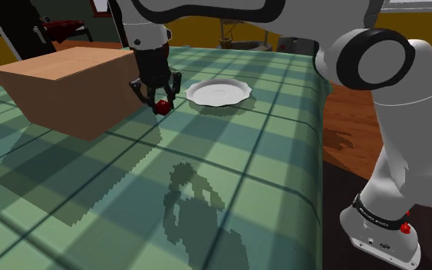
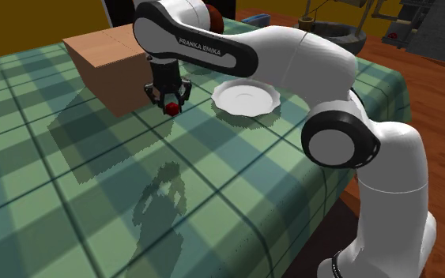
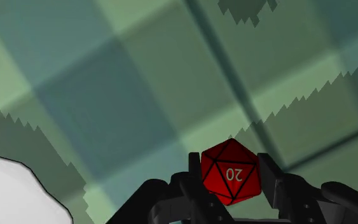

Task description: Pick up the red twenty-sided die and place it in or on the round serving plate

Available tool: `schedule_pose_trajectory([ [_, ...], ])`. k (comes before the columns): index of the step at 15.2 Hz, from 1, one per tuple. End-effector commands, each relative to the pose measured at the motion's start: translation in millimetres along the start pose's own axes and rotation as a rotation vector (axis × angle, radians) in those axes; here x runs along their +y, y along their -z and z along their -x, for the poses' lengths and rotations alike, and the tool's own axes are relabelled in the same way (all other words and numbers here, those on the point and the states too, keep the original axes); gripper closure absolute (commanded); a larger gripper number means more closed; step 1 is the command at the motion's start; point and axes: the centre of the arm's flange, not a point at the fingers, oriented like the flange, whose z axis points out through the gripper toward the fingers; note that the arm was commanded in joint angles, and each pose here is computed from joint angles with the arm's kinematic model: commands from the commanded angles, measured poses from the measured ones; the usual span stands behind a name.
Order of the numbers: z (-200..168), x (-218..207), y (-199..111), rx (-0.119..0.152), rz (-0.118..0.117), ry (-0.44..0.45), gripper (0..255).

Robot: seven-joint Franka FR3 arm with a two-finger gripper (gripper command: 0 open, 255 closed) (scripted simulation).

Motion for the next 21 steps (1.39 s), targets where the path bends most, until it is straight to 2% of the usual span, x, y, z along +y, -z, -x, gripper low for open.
schedule_pose_trajectory([
  [1, -11, 22, 1, 0.0, 0.0, 0.001, 255],
  [21, -129, 258, 13, 0.0, 0.0, 0.001, 255],
])
